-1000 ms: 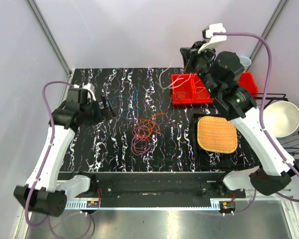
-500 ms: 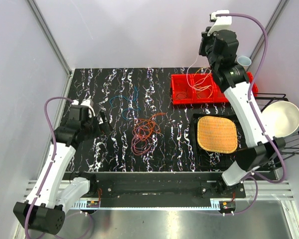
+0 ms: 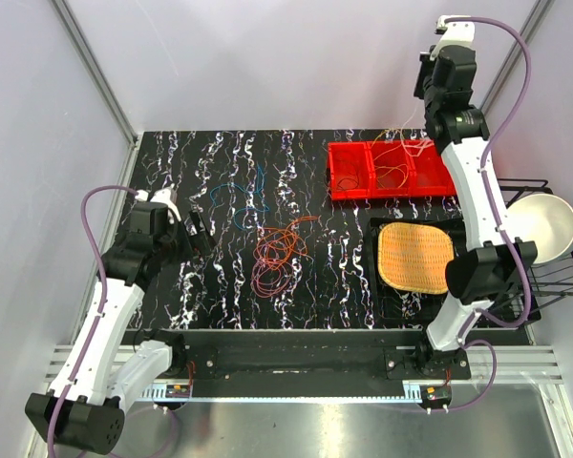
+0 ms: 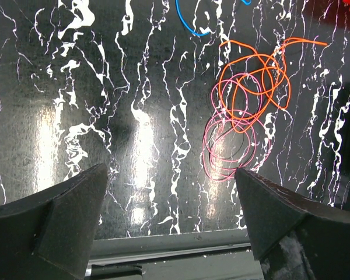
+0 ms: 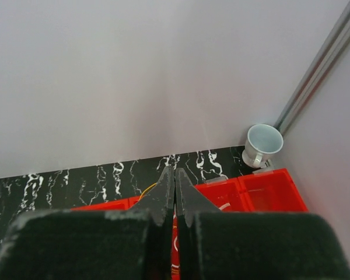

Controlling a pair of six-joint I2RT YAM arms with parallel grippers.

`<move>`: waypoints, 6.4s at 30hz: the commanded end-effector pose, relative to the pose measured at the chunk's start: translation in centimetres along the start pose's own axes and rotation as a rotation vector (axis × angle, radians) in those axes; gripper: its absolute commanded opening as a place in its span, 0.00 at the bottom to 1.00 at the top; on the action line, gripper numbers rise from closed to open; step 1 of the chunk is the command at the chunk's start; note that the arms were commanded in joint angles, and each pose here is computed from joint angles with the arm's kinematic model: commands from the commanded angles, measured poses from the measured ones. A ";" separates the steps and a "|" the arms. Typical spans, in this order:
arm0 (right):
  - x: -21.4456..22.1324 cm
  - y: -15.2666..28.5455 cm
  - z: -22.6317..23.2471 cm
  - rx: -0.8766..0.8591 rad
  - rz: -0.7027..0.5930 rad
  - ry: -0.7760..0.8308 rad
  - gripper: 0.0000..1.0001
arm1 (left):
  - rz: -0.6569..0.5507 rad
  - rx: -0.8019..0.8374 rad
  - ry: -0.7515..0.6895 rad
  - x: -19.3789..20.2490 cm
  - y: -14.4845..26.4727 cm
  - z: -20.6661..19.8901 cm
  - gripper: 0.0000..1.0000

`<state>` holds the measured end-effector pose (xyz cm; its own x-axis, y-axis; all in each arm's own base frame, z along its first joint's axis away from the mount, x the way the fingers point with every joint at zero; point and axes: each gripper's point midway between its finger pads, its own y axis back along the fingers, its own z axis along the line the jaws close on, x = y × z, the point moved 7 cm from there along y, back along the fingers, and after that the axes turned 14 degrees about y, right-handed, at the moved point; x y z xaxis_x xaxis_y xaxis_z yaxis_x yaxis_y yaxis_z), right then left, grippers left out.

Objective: Untangle the cables

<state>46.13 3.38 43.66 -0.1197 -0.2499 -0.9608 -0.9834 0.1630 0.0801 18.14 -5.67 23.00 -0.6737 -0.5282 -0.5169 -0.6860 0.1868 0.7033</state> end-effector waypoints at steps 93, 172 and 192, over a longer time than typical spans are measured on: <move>17.9 -12.9 0.7 -0.012 0.497 -0.161 0.60 | -0.045 0.033 0.020 -1.3 -0.6 -0.3 0.91; 15.6 20.8 11.0 -0.628 0.357 -0.314 0.81 | -0.193 0.155 -0.297 -19.4 -20.4 -22.9 0.00; 0.0 30.1 8.9 -1.335 -0.237 -0.318 0.72 | 0.069 0.864 -0.588 -10.2 5.1 -23.3 0.00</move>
<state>21.13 15.96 39.00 -0.2035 0.0705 -0.9765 -0.6110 -0.7885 0.0704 29.32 -17.93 46.33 -0.4639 -0.1703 -0.8693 -0.6104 0.7726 0.1744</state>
